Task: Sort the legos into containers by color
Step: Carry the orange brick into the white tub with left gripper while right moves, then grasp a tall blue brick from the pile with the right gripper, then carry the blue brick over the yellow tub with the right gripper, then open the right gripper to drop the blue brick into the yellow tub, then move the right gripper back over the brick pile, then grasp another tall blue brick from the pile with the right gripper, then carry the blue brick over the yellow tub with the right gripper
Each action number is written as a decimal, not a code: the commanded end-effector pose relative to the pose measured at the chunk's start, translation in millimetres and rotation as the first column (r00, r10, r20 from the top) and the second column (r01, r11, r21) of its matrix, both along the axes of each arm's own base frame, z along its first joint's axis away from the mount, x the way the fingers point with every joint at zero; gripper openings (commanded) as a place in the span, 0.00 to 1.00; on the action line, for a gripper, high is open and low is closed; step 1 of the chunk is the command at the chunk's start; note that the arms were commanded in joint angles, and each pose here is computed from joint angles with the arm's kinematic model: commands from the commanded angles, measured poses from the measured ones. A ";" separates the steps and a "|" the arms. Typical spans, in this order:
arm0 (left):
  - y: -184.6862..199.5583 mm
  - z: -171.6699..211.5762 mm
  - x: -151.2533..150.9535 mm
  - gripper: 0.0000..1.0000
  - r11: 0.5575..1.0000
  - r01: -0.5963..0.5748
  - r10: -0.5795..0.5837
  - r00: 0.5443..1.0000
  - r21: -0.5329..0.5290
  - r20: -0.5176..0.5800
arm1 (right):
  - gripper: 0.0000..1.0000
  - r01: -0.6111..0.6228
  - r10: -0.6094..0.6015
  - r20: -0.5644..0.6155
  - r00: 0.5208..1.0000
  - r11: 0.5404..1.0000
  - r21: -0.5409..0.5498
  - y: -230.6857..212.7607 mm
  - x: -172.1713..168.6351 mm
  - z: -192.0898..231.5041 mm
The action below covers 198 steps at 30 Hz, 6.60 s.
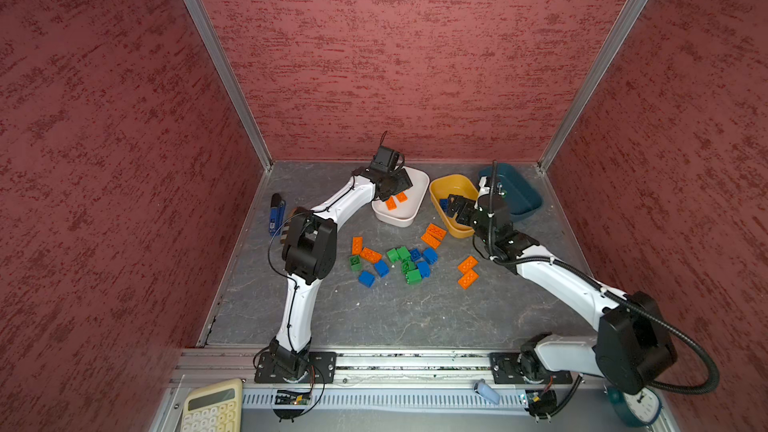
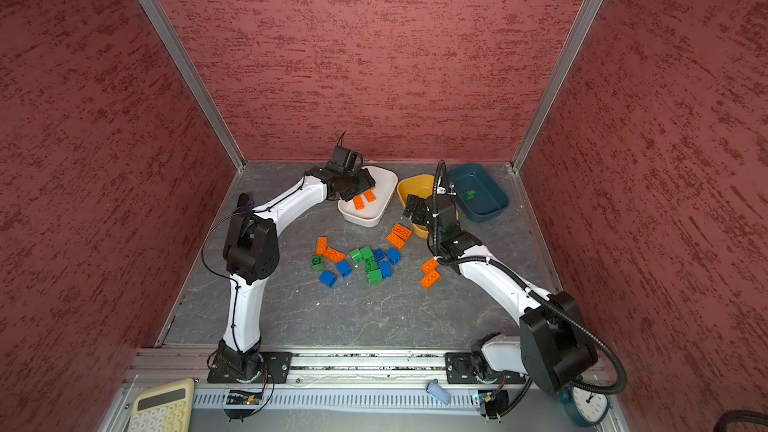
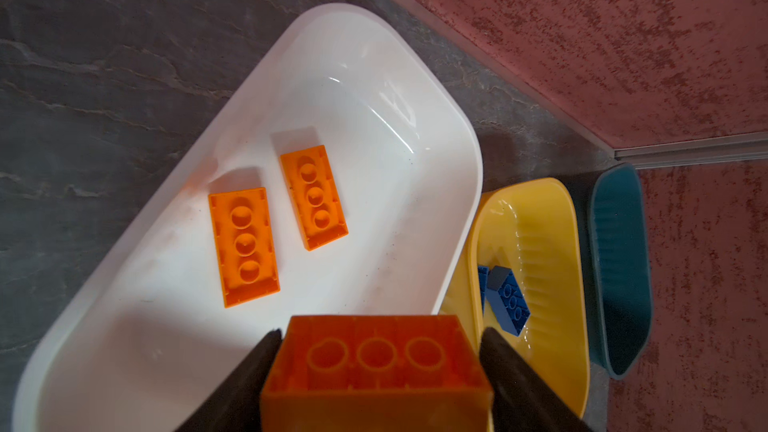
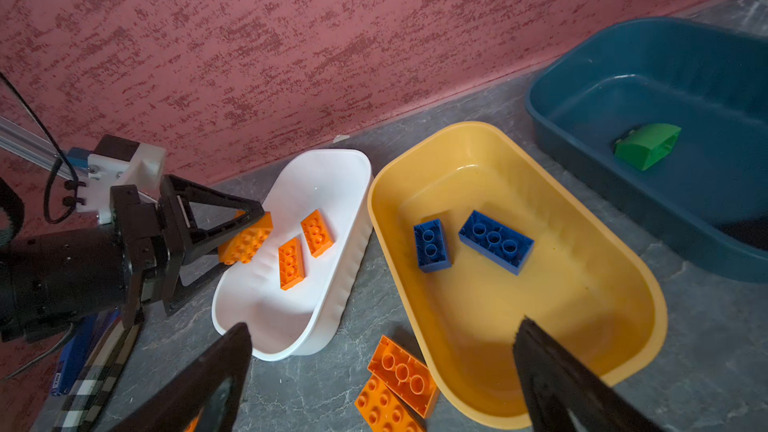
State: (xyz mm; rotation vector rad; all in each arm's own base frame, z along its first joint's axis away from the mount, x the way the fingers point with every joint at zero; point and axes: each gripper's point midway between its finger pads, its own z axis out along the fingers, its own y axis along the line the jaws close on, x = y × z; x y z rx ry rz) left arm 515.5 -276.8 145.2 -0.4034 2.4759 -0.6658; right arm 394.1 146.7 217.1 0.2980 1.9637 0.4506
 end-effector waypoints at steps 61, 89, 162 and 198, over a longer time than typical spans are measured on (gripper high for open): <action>89.2 50.3 -87.5 0.99 0.984 -0.171 0.156 0.954 0.038 0.256 | 0.42 -0.491 0.226 -0.658 0.719 0.834 -0.251 112.8 -117.3 -187.6; 26.2 57.0 -114.9 0.99 0.978 0.166 -0.199 0.919 0.124 0.340 | 0.26 -0.337 0.296 -0.225 0.928 0.925 -0.176 44.5 -37.1 -56.5; 36.4 37.8 -116.0 0.99 0.998 0.051 -0.043 0.961 -0.025 0.272 | 0.48 -0.676 0.502 -0.517 0.693 0.701 -0.226 97.6 -61.7 -168.2; -33.5 52.9 -123.6 0.99 0.952 0.304 -0.293 0.893 0.021 0.341 | 0.27 -0.167 0.150 -0.125 0.981 0.977 -0.133 -24.2 28.1 -43.1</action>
